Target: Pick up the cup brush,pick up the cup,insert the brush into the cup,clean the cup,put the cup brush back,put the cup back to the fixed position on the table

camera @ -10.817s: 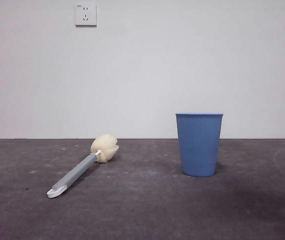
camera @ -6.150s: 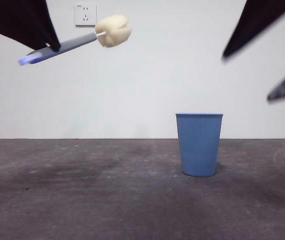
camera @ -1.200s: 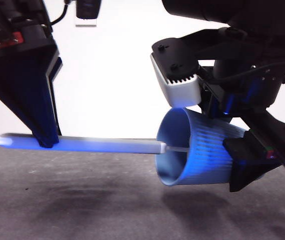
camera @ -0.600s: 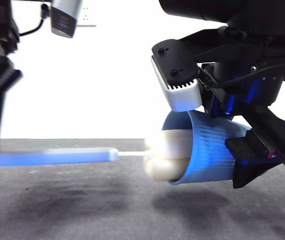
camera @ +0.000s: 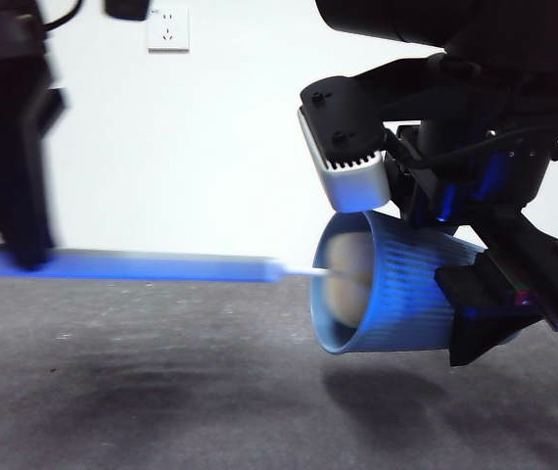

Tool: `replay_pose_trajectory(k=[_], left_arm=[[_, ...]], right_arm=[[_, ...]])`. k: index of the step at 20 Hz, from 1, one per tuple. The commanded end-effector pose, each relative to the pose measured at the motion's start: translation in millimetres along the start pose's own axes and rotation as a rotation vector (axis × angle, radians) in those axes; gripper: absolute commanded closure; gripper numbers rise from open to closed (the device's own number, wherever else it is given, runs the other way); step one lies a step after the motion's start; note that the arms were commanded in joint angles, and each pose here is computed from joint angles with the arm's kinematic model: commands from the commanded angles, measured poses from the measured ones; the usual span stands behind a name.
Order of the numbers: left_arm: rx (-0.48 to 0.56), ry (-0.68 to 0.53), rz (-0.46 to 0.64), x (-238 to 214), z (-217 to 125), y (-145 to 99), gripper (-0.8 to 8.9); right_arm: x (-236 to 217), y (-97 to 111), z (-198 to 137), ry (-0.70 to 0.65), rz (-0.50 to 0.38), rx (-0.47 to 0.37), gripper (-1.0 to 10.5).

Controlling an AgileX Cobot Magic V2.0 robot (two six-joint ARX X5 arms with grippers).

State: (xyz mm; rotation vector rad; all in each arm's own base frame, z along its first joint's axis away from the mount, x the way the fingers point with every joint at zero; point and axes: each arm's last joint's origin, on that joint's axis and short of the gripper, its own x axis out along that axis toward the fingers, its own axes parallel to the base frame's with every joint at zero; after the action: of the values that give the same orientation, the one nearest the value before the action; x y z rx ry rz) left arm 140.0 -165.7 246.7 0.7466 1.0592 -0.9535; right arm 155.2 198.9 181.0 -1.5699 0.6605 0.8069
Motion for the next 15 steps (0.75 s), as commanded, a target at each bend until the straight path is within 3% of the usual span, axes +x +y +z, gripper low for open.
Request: replay_pose_trajectory(k=[1,9,13,15], left_arm=[[0.012,-0.045,-0.035,8,10,0,8.22],[0.001,-0.041,-0.036,24,19,2,8.22],[-0.022,0.059,0.010,21,8,5,8.22],[-0.047,0.104,0.038,18,1,9,8.22]], right_arm=[[0,0,4,-0.019,-0.007,0.009,9.6],[-2,0,9,-0.055,-0.020,0.011,9.6],[-1,0,5,-0.014,-0.021,0.015,9.6],[1,-2,3,0.006,-0.029,0.056,9.6]])
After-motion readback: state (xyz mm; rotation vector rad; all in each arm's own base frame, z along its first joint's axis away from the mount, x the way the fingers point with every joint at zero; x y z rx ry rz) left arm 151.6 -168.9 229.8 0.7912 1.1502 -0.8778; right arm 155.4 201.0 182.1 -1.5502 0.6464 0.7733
